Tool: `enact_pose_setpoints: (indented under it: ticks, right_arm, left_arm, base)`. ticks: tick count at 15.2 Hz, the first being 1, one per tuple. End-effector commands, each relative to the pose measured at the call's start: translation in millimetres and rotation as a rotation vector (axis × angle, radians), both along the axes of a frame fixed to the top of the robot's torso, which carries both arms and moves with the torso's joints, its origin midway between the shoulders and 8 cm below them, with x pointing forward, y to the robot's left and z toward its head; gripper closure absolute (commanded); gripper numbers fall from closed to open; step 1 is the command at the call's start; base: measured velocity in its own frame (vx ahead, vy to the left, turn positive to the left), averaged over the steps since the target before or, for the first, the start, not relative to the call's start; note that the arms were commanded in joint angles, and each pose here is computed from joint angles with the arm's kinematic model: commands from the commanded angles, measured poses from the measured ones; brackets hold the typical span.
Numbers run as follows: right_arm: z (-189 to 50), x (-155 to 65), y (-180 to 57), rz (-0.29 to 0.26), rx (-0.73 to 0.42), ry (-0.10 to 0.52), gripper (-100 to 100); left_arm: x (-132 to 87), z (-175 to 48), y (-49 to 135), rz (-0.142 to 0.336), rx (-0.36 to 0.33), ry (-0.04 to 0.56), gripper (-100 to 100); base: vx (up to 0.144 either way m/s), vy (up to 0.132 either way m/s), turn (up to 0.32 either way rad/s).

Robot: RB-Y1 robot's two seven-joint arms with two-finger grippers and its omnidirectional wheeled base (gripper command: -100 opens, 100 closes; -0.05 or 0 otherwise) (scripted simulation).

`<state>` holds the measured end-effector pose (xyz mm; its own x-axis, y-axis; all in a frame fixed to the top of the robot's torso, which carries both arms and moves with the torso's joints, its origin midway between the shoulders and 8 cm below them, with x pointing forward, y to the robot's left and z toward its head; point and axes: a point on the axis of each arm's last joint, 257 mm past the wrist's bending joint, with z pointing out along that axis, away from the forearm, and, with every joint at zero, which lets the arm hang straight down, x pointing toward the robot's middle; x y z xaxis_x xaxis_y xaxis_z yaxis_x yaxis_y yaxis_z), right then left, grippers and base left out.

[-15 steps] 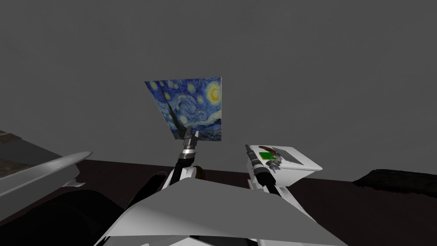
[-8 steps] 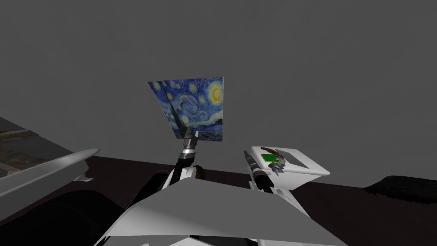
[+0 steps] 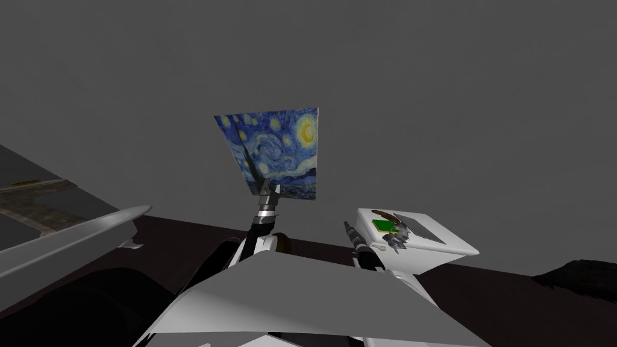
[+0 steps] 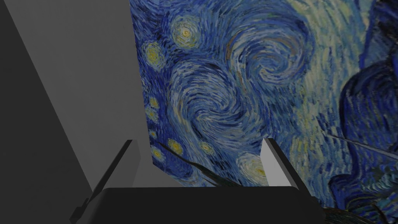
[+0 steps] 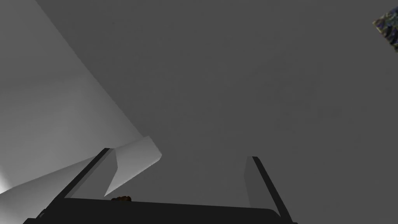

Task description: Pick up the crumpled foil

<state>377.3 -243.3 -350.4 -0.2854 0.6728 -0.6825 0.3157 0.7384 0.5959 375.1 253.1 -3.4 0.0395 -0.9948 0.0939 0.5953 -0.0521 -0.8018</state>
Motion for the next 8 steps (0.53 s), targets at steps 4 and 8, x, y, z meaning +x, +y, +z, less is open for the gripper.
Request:
enact_pose_setpoints:
  ticks: [4, 8]
  right_arm:
    - [-39, -24, -15, -0.019, -0.11, 0.124, -100]
    - [-66, -44, -29, -0.037, -0.197, 0.216, -100]
  left_arm:
    - [0, 0, 0.0, 0.0, 0.0, 0.0, 0]
    - [0, 0, 0.0, 0.0, 0.0, 0.0, 0]
  base:
    - [0.013, -0.001, 0.058]
    - [0.014, -0.001, 0.058]
